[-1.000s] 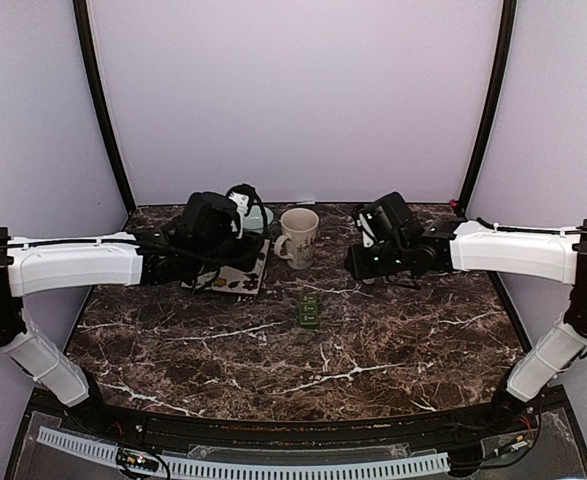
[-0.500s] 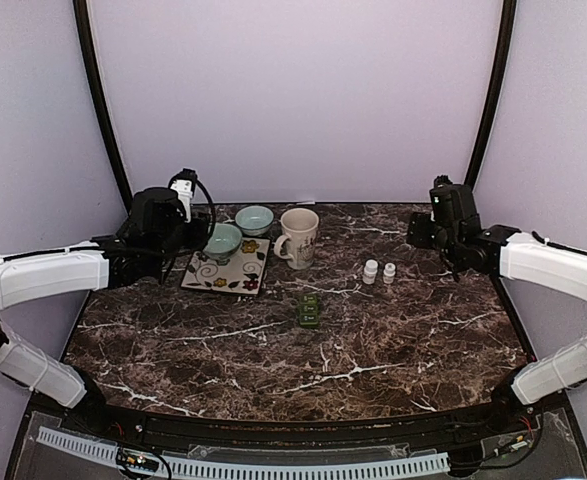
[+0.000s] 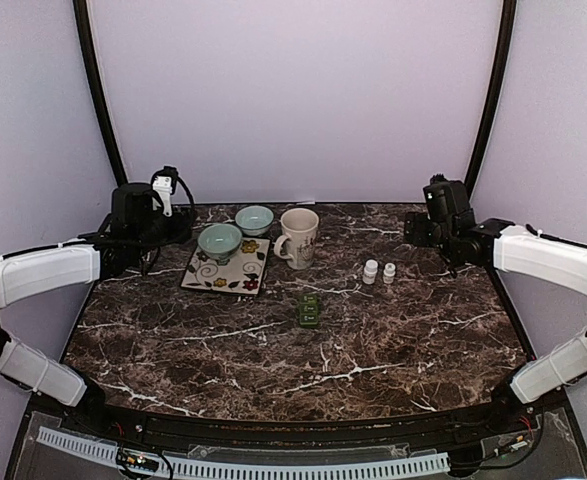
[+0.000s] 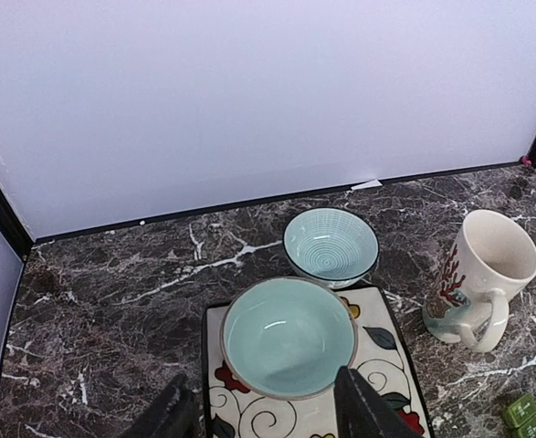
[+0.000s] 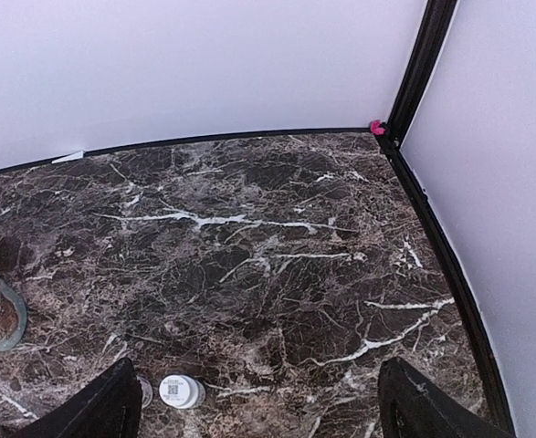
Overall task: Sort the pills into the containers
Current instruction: Reset both arms
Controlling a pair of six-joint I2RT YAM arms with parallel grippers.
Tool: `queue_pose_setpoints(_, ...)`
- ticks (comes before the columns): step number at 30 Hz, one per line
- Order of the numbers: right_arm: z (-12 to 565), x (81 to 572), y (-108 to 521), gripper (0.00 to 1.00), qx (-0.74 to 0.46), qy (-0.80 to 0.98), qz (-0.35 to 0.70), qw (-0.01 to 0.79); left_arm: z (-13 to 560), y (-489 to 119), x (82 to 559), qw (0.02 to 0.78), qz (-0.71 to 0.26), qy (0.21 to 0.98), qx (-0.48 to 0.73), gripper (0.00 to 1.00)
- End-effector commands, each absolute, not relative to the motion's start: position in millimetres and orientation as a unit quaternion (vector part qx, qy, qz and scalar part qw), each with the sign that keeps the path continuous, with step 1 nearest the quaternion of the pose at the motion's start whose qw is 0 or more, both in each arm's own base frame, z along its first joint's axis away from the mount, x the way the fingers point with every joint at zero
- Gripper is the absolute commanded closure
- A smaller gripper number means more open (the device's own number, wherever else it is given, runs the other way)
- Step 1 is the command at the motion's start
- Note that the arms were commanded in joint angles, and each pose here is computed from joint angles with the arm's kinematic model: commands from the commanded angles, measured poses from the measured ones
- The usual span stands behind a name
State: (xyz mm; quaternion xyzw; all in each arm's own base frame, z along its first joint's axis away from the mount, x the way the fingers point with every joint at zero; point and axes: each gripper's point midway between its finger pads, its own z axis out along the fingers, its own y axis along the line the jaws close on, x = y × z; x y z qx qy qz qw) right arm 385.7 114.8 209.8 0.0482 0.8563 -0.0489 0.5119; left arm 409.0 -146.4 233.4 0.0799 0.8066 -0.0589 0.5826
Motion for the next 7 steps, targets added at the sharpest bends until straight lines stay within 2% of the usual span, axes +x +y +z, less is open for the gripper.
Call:
queue_pose_setpoints(1, 229.2, 393.7, 109.6, 0.10, 0.061, 0.843, -0.063, 0.531, 241.7, -143.7, 404.6, 0.595, -0.072, 0.797, 0.075, 0.46)
queue_pose_setpoints(4, 233.7, 393.7, 110.3, 0.12, 0.057, 0.838, -0.058, 0.540, 241.4, -141.7, 404.9, 0.597, -0.069, 0.796, 0.071, 0.46)
queue_pose_setpoints(7, 235.2, 394.9, 111.2, 0.10, 0.059, 0.836, -0.052, 0.543, 242.1, -139.6, 405.9, 0.599, -0.066, 0.795, 0.066, 0.46)
